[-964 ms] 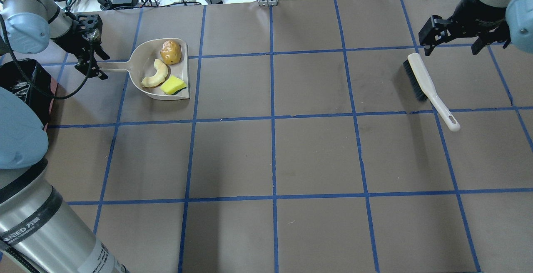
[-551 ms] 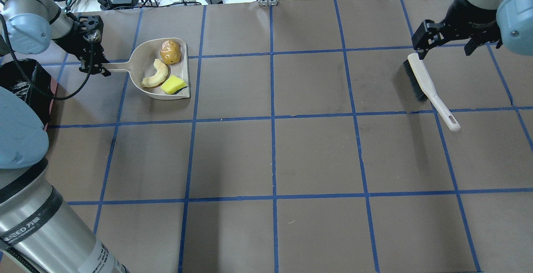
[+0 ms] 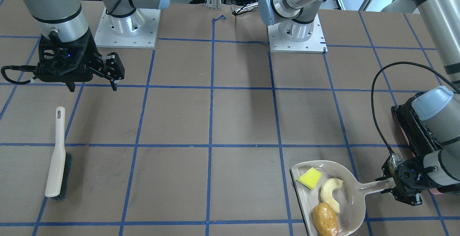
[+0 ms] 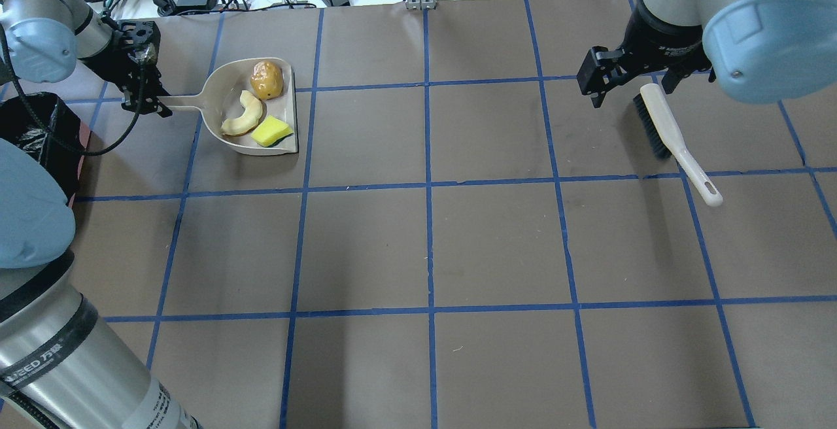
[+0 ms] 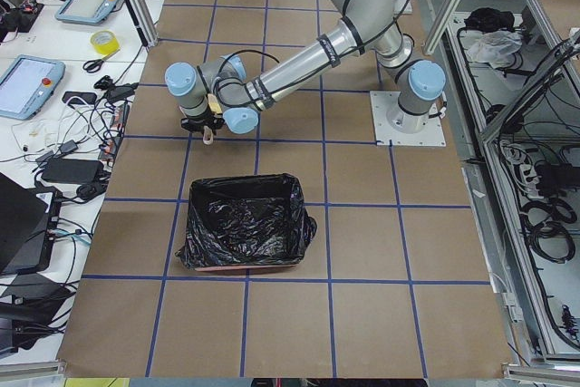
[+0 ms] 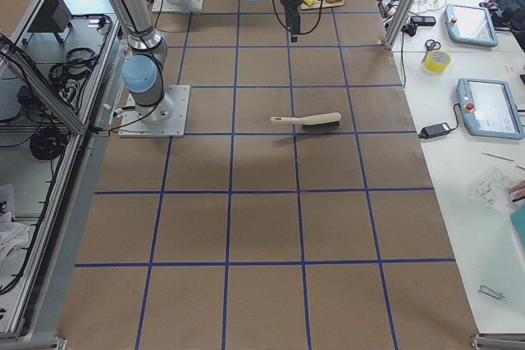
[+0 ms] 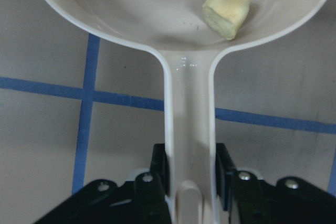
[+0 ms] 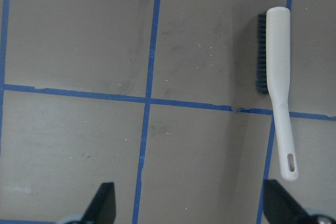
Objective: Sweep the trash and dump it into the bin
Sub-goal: 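Swing the dustpan with the left gripper over the black trash bin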
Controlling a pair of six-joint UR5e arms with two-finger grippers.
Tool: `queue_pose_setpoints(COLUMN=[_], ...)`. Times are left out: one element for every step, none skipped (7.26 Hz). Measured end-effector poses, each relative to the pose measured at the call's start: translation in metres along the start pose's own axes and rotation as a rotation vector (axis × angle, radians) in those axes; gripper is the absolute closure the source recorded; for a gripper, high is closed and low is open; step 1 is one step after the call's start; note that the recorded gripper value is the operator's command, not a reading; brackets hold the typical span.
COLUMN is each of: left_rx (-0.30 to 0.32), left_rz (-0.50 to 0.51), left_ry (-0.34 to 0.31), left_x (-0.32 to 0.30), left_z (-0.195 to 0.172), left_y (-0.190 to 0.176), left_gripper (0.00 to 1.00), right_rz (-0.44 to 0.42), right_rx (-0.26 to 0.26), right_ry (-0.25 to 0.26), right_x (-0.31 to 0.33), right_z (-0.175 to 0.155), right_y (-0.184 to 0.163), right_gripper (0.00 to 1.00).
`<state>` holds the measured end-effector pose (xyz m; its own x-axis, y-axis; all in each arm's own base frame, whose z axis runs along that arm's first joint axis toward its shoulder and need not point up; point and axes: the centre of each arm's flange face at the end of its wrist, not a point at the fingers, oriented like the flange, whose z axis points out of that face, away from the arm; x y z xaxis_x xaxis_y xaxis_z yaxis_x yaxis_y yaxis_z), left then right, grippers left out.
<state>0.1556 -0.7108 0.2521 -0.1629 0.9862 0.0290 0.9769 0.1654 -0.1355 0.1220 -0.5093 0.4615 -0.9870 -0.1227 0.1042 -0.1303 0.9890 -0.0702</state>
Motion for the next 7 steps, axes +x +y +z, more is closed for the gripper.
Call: queue_pose_setpoints(left_rx=[0.001,-0.002,-0.005,-0.004,0.001,0.006,0.008], left_rz=[-0.001,-0.004,-0.007,-0.004,0.007,0.025,0.050], left_ry=[-0.012,-0.024,-0.033,-0.031,-0.017,0.000,0.015], left_x=[0.002,0.003,0.007,0.013,0.023,0.034,0.046], left_z=[-0.010,-0.021,-0.036,-0.059,-0.088,-0.122,-0.154], left_y=[0.003,0.007,0.015,0.030,0.055,0.091,0.133], left_gripper=[1.00,1.00,1.00,1.00,1.00,1.00,1.00], right_rz=[-0.012,-0.024,-0.033,-0.037,-0.040,-0.040,-0.037], right_rx=[-0.005,0.004,0.015,0.013,0.008,-0.002,-0.007], right_ry=[-0.005,-0.016,-0.051,-0.096,-0.116,-0.119,-0.117], right_x=[-0.004,-0.007,-0.012,-0.017,-0.020,-0.021,-0.020], right_z=[-0.008,-0.019,-0.035,-0.046,-0.052,-0.051,-0.050], right_y=[0.005,0.011,0.023,0.035,0.042,0.044,0.045], right_gripper=[0.00,0.00,0.00,0.00,0.00,0.00,0.00])
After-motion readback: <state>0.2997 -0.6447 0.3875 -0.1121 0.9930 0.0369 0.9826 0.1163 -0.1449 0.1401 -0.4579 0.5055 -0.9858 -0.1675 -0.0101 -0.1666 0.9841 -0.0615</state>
